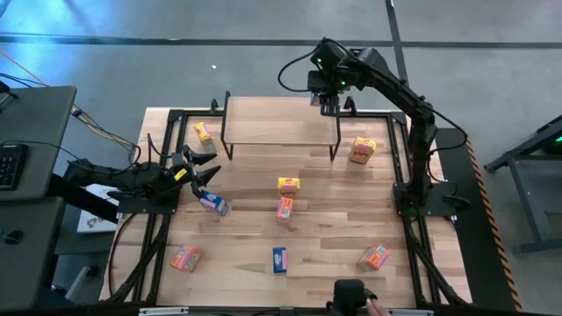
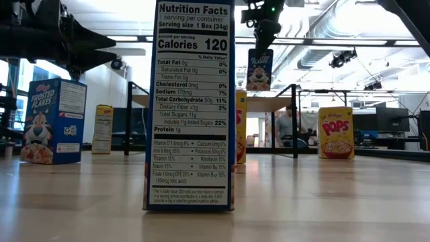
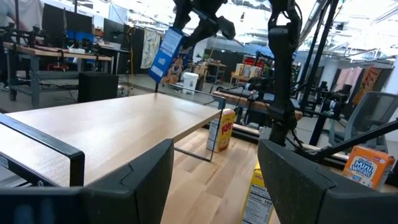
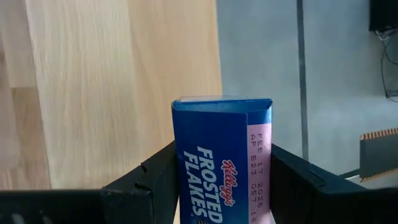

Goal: Stack cereal on shelf
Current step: Put the top right blue cereal box on the shelf

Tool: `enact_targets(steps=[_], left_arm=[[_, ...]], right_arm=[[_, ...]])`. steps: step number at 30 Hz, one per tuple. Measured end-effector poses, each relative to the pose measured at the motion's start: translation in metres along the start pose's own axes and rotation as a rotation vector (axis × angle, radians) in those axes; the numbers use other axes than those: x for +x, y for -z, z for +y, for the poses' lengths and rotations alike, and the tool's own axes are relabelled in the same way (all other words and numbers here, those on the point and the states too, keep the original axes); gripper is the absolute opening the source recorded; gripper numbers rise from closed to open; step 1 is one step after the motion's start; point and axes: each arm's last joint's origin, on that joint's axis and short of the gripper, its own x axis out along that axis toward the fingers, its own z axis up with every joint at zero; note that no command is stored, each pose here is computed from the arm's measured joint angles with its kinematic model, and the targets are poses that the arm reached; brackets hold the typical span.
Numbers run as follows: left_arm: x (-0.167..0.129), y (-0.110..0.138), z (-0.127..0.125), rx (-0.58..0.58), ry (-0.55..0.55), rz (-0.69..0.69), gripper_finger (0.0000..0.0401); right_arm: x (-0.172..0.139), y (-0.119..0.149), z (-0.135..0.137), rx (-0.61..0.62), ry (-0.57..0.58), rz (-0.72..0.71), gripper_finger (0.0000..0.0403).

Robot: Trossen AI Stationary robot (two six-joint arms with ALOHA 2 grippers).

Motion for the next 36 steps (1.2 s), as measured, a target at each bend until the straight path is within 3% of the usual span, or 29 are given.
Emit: enact_targets(steps=[15,23,36], left_arm=[[0.000,0.000,0.000,0.000,0.000,0.000,0.0225],[0.000,0.000,0.000,0.000,0.000,0.000,0.0225],[0.000,0.000,0.000,0.000,0.000,0.000,0.0225]], right_arm=[[0.000,0.003,0.001,-0.004,-0.129,-0.057,0.0188],[0.004,0.007,-0.005,0.014,-0.131,-0.046,0.0188],[0.032,0.004,-0.009,0.025,-0.179,0.001,0.0188]])
